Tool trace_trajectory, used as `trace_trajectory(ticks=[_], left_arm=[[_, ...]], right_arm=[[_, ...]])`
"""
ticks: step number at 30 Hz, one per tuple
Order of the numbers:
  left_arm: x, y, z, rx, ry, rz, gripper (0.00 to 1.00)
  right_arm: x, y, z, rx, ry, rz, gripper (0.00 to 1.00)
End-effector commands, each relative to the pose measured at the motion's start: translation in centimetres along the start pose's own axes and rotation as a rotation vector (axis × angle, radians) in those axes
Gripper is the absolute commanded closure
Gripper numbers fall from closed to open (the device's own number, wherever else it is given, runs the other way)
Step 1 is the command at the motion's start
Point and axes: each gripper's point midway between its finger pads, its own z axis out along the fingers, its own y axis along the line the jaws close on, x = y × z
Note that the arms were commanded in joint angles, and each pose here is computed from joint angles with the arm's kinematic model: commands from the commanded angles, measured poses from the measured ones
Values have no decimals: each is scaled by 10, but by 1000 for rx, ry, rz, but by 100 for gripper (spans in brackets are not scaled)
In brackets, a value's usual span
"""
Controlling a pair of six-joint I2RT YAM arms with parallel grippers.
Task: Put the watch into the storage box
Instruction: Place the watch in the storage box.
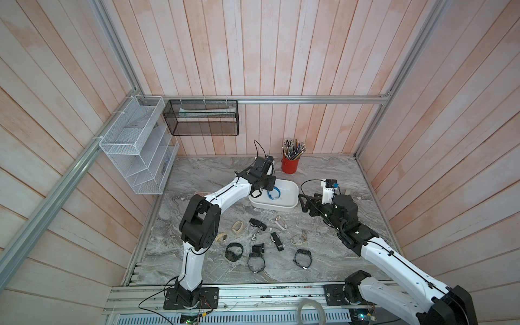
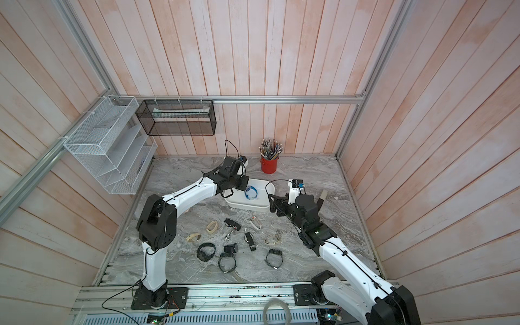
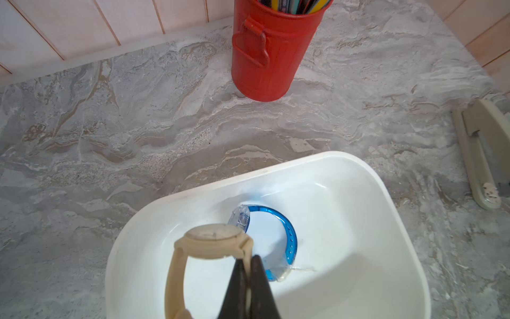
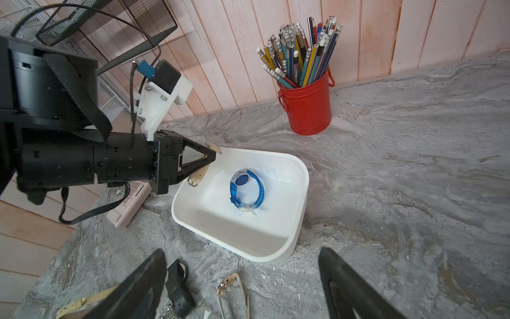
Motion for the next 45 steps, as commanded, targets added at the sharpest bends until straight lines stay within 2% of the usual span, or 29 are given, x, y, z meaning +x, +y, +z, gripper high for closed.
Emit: trace_trajectory(ticks=[1,10,23,28,34,40,42,45], left_arm=[[-5,6,6,-32,-6,6,100],[18,22,32,-77,50,-38,100],[39,49,54,-128,112,-117,100],[29,42,43,-99,91,-135,69],[-12,21,0,-5,-31,-152,35],[-50,1,-64,102,-196,-152,15],[-54,-3,-89,129,-257,-147,12],[-41,-4,-126,157,-340,-151,1]], right_arm=[[1,-4,0,15,1,11,12],[0,-8,-1,23,-1,10,12],[-1,-9,-1,26,-1,13,12],[-2,-10,-1,25,-3,17,12],[-6,-10,0,33,-3,26,12],[1,-19,5,85,44,44,13],[4,-20,7,90,58,53,13],[7,-21,9,99,75,64,13]])
